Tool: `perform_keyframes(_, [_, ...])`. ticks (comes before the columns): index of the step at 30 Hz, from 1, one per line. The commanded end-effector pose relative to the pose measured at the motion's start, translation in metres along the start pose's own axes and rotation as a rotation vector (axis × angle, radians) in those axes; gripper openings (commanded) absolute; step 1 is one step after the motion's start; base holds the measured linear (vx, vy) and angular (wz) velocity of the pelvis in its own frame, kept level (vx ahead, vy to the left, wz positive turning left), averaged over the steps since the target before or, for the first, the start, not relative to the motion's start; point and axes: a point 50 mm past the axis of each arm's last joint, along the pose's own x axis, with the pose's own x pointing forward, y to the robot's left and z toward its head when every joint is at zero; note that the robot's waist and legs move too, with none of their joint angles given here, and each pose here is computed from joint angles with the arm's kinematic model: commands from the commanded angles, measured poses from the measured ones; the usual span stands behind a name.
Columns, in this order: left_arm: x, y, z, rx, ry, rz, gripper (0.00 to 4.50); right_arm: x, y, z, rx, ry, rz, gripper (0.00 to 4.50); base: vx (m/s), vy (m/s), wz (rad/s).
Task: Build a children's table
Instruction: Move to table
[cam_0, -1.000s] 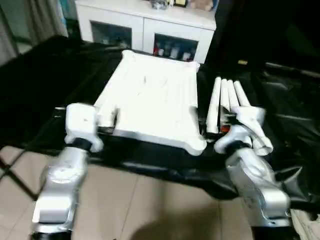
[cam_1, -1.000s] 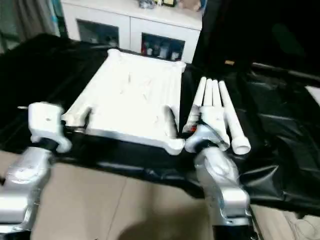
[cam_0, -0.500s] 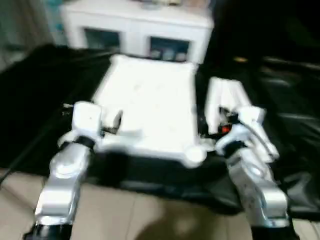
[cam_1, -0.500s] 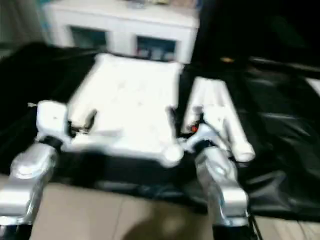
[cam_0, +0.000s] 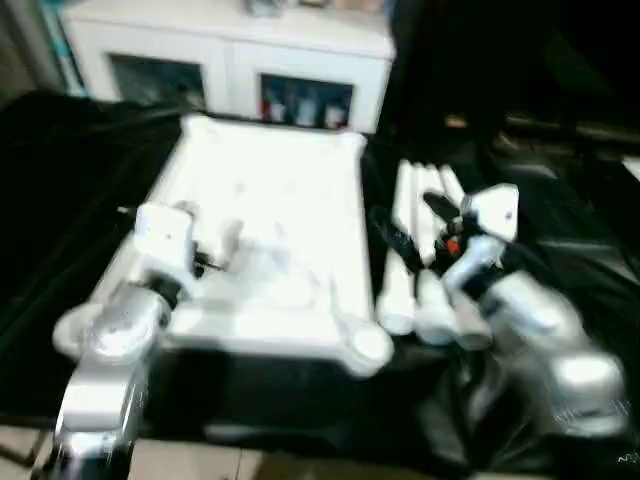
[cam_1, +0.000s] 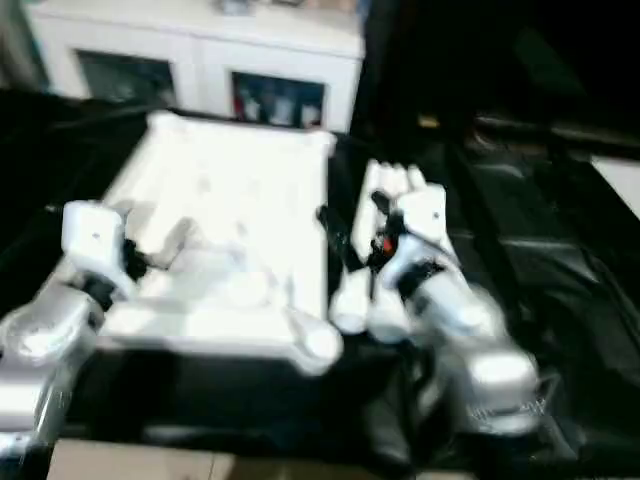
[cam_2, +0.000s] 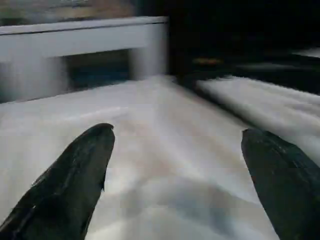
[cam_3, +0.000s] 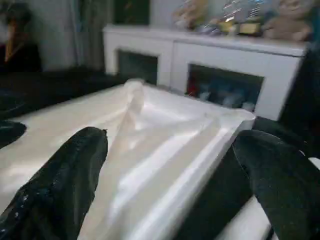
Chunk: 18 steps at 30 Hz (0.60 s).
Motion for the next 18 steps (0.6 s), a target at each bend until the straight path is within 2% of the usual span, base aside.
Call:
perform_keyframes(1, [-0.002, -0.003, 0.006, 0.03, -0.021, -0.101, 4.5, 0.003, 0.011, 0.008, -0.019, -0.004, 0.132, 4.45, 0.023, -0.097, -0.05])
perform_keyframes(4, [-0.003, -0.015, 0.005, 0.081, 0.03, -0.336, 4.5, -0.004, 0.012, 0.011, -0.073, 0.057, 0.29, 4.45, -0.04, -0.067, -0.07])
perform_keyframes(8, [-0.003, -0.021, 0.002, 0.098, 0.066, -0.454, 4.5, -0.009, 0.007, 0.01, -0.102, 0.096, 0.357, 4.45, -0.044, -0.002, 0.05])
perform_keyframes(9, [-0.002, -0.024, -0.001, 0.132, 0.098, -0.529, 4.5, -0.013, 0.001, 0.009, -0.135, 0.135, 0.383, 4.45, -0.067, 0.016, 0.02])
perform_keyframes(10, [-0.002, -0.024, -0.001, 0.132, 0.098, -0.529, 4.5, -0.013, 0.001, 0.009, -0.135, 0.135, 0.383, 4.45, -0.067, 0.016, 0.02])
perform_keyframes(11, [-0.002, -0.025, -0.004, 0.143, 0.121, -0.581, 4.5, -0.014, -0.001, 0.008, -0.143, 0.159, 0.405, 4.45, -0.057, 0.004, 0.04])
perform_keyframes(13, [-0.002, -0.022, -0.013, 0.233, 0.203, -0.696, 4.5, -0.02, -0.001, 0.003, -0.17, 0.254, 0.53, 4.45, 0.0, 0.0, 0.0])
perform_keyframes(16, [0.003, -0.016, -0.018, 0.298, 0.25, -0.711, 4.5, -0.024, 0.0, -0.001, -0.209, 0.305, 0.586, 4.45, 0.0, 0.0, 0.0])
perform_keyframes(18, [0.007, -0.011, -0.02, 0.348, 0.268, -0.695, 4.22, -0.025, 0.0, -0.003, -0.237, 0.33, 0.608, 4.5, 0.0, 0.0, 0.0])
